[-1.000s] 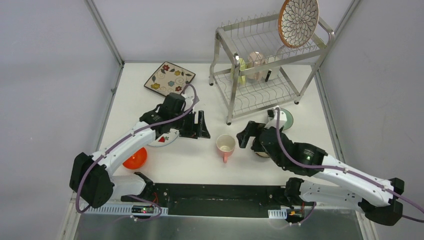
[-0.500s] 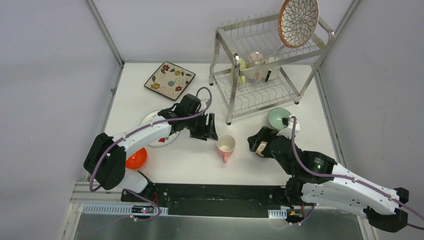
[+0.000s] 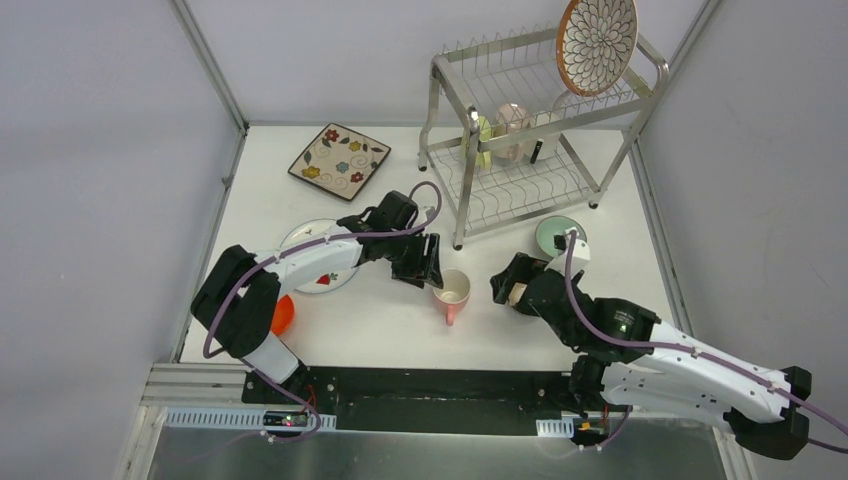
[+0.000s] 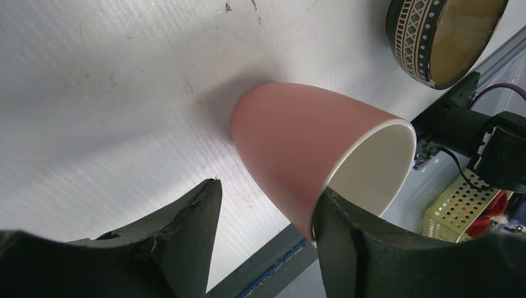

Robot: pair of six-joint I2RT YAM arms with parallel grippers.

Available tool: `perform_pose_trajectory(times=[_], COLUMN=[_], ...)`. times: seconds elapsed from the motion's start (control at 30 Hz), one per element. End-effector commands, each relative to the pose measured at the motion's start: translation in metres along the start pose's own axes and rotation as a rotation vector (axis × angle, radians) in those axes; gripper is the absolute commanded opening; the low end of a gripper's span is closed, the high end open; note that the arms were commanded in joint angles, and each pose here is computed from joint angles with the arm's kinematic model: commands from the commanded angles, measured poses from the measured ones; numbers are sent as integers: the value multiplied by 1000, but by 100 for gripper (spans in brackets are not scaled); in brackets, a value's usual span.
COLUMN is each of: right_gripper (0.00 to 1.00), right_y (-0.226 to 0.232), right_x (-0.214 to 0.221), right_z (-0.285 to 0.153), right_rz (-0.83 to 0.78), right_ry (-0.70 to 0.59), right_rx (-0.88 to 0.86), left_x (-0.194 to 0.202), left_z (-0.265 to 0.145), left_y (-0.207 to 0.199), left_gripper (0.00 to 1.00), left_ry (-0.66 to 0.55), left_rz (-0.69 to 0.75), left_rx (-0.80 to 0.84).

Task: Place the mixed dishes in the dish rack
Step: Pick up the cup at the center of the board.

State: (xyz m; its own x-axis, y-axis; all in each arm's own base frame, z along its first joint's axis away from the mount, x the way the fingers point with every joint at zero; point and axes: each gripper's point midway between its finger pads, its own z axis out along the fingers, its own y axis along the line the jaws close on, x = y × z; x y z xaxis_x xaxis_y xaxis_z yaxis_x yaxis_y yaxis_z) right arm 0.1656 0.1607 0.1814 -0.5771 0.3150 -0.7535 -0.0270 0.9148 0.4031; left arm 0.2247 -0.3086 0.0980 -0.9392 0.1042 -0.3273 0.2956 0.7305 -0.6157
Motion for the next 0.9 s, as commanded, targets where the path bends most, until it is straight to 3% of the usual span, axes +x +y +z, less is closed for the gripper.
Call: perform_pose_trajectory(times=[0.0, 0.43, 0.6, 0.87], right_gripper=[100, 100, 97, 97], right_y=[0, 16, 31, 63], right_x=[-6, 1, 7, 22], right_z=[-3, -1, 2, 7], right_rz=[41, 3, -9, -18], right_ry=[-24, 5, 29, 93], right_rx=[-9, -88, -139, -254], left_x=[-7, 1, 2, -22], left_z=[2, 3, -6, -43], left_y=[-3, 0, 1, -13], left_gripper=[55, 23, 0, 0], left_ry=[-8, 48, 54, -69], left_rz=[45, 42, 36, 37], left_rx=[-11, -21, -12, 46])
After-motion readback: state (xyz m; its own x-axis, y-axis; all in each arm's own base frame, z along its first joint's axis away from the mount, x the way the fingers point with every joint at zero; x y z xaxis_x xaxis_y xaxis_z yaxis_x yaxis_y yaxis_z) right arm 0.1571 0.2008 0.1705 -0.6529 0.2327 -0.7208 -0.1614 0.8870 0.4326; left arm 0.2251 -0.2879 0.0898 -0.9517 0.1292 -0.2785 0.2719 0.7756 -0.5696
